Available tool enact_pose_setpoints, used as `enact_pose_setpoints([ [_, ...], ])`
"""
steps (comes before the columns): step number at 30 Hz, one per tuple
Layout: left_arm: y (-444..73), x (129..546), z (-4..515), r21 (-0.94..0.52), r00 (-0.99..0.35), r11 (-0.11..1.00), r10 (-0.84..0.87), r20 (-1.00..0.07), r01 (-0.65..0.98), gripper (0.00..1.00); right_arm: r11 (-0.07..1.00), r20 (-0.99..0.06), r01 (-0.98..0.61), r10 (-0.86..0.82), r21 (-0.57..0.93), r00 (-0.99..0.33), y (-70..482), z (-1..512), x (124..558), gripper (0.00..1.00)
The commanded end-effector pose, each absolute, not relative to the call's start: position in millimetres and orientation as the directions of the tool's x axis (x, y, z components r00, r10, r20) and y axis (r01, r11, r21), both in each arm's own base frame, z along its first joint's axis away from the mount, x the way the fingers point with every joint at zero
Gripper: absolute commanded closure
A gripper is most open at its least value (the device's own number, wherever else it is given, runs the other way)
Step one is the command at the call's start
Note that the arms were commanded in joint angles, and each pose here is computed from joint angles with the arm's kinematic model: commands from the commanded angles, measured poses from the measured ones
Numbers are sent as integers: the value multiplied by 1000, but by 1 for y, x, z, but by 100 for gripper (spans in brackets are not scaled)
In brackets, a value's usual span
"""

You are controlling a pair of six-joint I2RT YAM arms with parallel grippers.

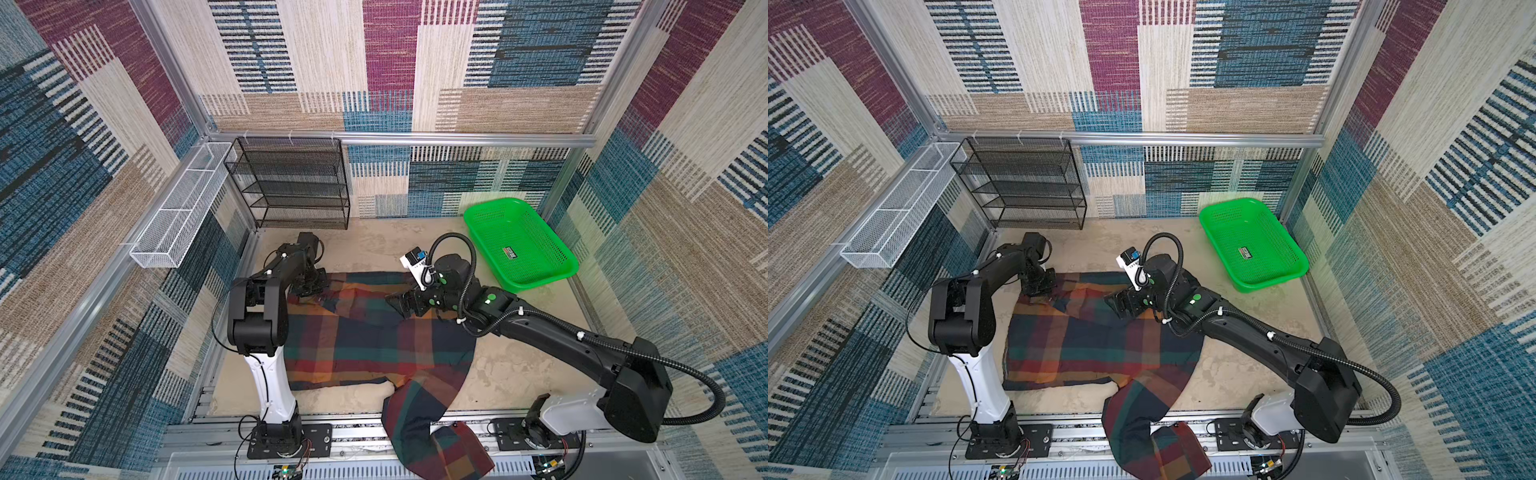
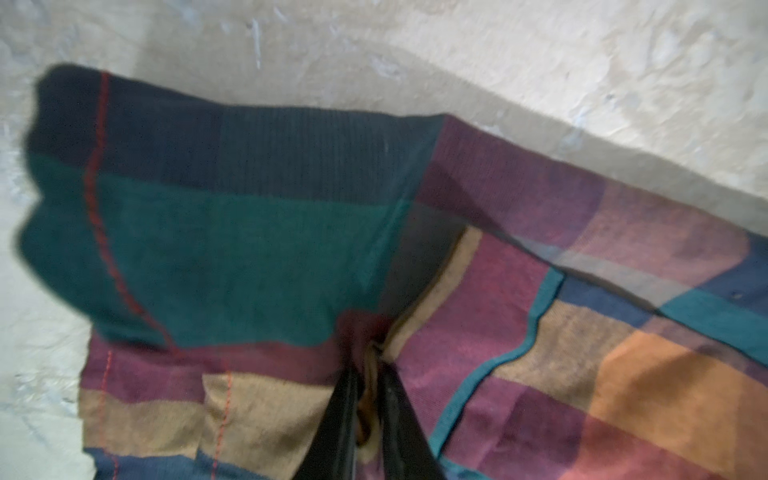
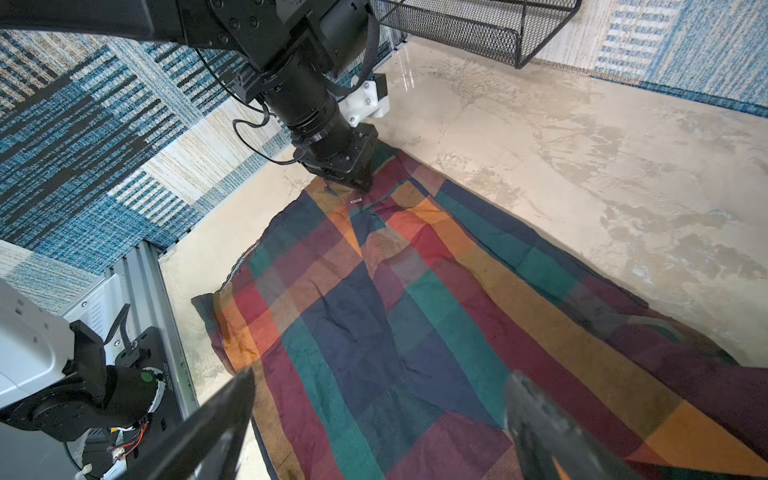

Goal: Fold and stack the long sleeve shirts

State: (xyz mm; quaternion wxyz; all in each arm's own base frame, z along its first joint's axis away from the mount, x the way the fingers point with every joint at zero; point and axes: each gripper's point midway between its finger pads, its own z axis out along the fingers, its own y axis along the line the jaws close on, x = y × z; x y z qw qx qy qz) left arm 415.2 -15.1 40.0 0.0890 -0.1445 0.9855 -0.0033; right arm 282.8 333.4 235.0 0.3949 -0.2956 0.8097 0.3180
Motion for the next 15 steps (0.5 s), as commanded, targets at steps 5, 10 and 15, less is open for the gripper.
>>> enact_pose_setpoints([
  [5, -13, 414, 46, -19, -951, 967, -253, -180, -254, 100, 612, -832, -735, -218, 291, -511, 337, 237, 283, 5],
  [10, -22, 426, 82, -109, -917, 958, -285, -277, -265, 100, 642, -832, -710, -197, 290, -519, 333, 238, 289, 5],
  [15, -19, 433, 135, -182, -826, 941, -337, -452, -284, 100, 703, -794, -626, -144, 337, -590, 321, 230, 315, 5],
])
